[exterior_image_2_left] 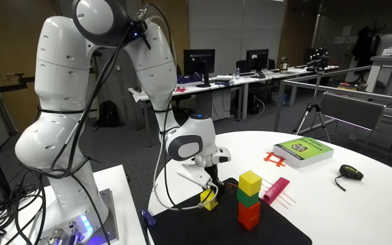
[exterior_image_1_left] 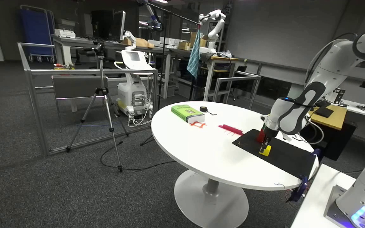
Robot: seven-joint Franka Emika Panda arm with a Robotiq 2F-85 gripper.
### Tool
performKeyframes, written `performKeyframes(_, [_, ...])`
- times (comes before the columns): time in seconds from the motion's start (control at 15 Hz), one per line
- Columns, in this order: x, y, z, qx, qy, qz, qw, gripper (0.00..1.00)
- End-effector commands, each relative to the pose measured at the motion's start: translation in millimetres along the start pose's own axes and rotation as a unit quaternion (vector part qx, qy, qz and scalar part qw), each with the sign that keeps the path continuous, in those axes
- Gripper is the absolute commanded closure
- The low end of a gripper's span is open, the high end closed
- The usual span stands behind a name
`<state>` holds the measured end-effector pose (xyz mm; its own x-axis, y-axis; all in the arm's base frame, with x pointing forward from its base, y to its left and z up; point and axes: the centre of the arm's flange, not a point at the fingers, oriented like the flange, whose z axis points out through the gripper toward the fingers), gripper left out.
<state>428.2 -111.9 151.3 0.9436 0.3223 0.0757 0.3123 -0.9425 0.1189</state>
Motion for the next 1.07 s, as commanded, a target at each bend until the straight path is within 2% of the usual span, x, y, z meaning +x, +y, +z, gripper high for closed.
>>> performKeyframes(0.0, [-16.6,-8.7,-30.1,-0.014,0.005,-0.003,0.9999,0.69])
performKeyframes(0.33, [-18.0,-10.1,-90.1,-0.009,0.050,0.005,0.9987,0.69])
performKeyframes(0.53, [-6.4,-5.1,-141.6,-0.005,0.071,0.054,0.9960,0.69])
performKeyframes(0.73, [10.0,15.4,-198.1,0.005,0.091,0.084,0.9923,0.69])
performKeyframes(1.0, [24.3,63.9,-261.4,-0.026,0.059,0.103,0.9926,0.69])
